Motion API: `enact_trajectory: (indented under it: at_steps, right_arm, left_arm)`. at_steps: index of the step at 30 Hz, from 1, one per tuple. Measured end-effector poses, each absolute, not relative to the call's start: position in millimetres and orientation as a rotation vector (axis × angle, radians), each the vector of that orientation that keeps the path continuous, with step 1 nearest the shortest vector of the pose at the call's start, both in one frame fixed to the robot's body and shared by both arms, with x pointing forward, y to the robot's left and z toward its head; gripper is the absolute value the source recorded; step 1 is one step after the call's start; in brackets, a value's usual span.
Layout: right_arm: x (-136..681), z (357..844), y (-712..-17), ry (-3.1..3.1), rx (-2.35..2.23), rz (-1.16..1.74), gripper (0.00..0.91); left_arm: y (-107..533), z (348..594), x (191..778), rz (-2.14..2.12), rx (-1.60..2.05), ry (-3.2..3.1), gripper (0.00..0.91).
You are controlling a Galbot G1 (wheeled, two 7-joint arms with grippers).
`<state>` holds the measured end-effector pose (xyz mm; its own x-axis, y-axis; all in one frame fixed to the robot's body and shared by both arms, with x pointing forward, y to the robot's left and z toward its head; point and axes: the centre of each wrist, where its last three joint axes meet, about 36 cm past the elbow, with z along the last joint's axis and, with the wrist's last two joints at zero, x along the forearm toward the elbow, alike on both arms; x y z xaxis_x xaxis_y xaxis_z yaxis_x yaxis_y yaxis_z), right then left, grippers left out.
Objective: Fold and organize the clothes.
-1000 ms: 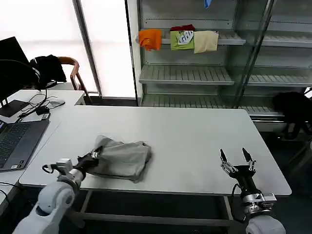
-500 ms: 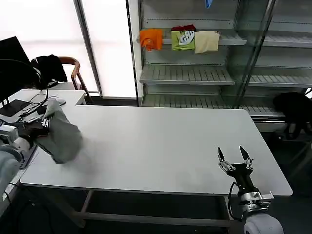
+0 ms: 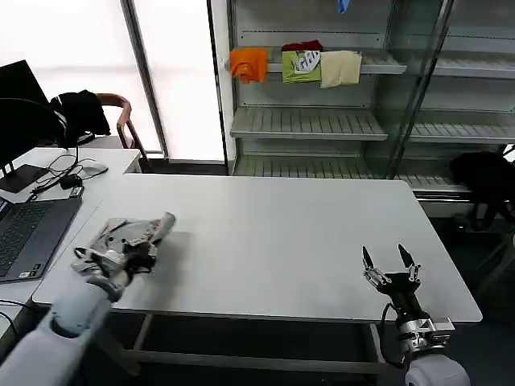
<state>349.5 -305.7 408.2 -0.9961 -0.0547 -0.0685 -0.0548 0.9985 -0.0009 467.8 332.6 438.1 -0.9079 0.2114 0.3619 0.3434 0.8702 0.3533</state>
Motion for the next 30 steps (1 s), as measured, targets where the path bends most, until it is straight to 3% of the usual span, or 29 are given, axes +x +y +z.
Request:
enact_trajectory:
  at_steps: [1,2,3,4,11,18,24,30]
  right_arm:
    - [349.8,407.9,-304.4,3.072,-0.086,0.004,0.907]
    - [350.1,407.5,-303.2,3.072,-0.089,0.005,0.907]
    - [350.3,407.1,-301.9,3.072,-0.093,0.006,0.907]
    - [350.7,406.9,-301.0,3.072,-0.095,0.006,0.907]
    - [354.6,408.5,-293.2,3.076,-0.12,0.013,0.907]
    - [363.4,412.0,-277.7,3.08,-0.182,0.019,0.907]
    - [382.8,417.2,-251.5,3.107,-0.256,0.072,0.907]
    - [416.6,424.5,-202.7,3.144,-0.376,0.171,0.907]
  left_arm:
    - [321.5,436.0,467.4,-0.595,-0.428,-2.727,0.605]
    - [312.6,434.6,467.5,-0.591,-0.434,-2.727,0.605]
    - [304.0,433.0,467.9,-0.585,-0.439,-2.727,0.816]
    - [294.1,431.2,468.0,-0.576,-0.445,-2.729,0.907]
    - [237.2,436.5,463.9,-0.556,-0.423,-2.777,0.907]
    - [199.1,480.3,456.2,-0.584,-0.324,-2.913,0.907]
    - [203.2,520.2,449.1,-0.555,-0.217,-3.015,0.907]
    - [235.4,532.5,429.7,-0.569,-0.176,-3.047,0.907]
